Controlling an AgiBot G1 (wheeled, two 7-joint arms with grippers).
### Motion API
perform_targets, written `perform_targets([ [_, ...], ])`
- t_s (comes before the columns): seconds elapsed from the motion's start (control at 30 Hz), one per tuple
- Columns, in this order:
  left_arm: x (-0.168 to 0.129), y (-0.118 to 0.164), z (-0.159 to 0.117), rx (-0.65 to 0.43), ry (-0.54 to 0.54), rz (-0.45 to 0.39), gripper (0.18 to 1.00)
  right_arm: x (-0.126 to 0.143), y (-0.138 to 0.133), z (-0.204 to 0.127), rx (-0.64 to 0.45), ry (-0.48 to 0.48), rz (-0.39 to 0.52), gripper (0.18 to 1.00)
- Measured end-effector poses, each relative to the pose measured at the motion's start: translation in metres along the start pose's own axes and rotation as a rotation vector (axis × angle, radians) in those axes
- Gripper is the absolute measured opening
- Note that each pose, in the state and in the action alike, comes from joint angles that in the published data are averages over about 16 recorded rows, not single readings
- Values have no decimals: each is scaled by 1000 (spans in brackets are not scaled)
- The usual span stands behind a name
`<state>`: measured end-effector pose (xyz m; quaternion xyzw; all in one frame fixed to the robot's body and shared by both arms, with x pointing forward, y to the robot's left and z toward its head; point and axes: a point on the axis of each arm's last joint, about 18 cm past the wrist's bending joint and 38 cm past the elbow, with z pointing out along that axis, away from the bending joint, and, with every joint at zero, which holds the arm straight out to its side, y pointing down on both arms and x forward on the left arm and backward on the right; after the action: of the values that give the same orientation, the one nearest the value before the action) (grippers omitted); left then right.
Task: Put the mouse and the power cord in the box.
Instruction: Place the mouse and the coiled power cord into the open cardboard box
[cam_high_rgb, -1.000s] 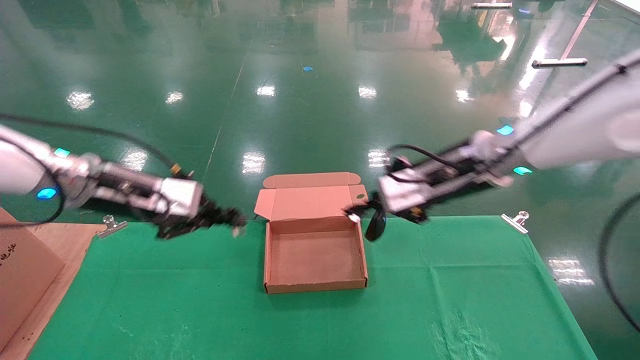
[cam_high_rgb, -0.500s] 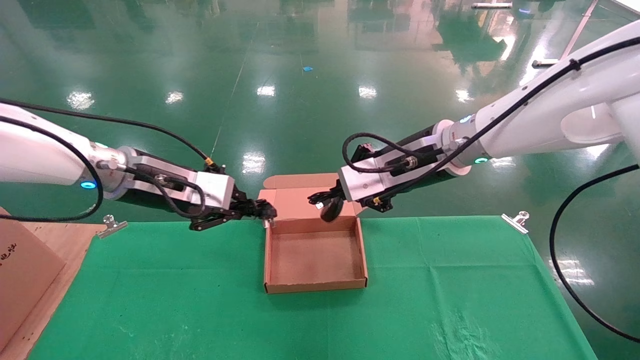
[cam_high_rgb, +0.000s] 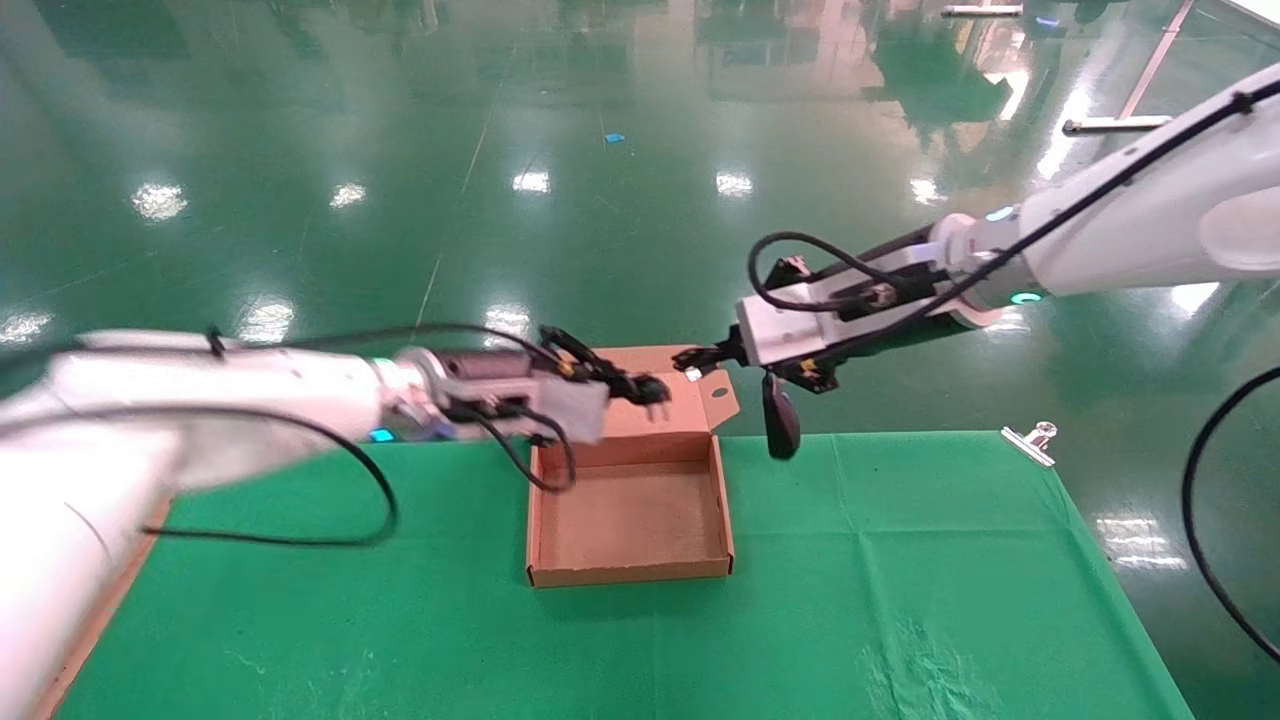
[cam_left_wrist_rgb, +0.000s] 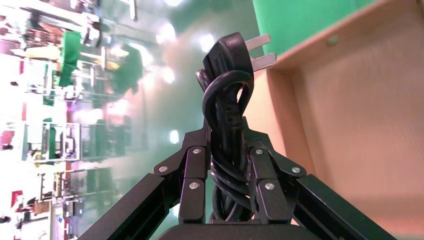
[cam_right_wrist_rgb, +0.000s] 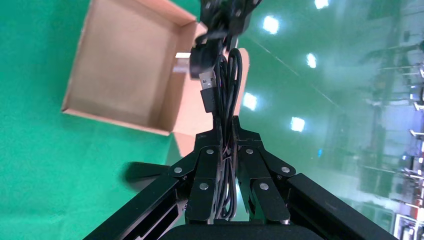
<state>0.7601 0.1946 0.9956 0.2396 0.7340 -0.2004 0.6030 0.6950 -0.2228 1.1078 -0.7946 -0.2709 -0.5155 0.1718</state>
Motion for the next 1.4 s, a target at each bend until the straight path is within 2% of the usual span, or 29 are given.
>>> perform_targets([
  [0.27,44,-12,32,-39,-63,61,278,-10,6,-9,24,-26,5,208],
  [0.57,81,-23,49,-78,-58,86,278,-21,8,-9,42,-44,11,208],
  [0.97,92,-32,55,-68,-29,55,297,-33,12,-3,52,-62,29,208],
  [1.17,92,-33,57,-71,-27,54,346,-36,11,-1,58,-70,29,208],
  [1.4,89,-33,57,-68,-28,33,448,-36,6,3,66,-78,23,208],
])
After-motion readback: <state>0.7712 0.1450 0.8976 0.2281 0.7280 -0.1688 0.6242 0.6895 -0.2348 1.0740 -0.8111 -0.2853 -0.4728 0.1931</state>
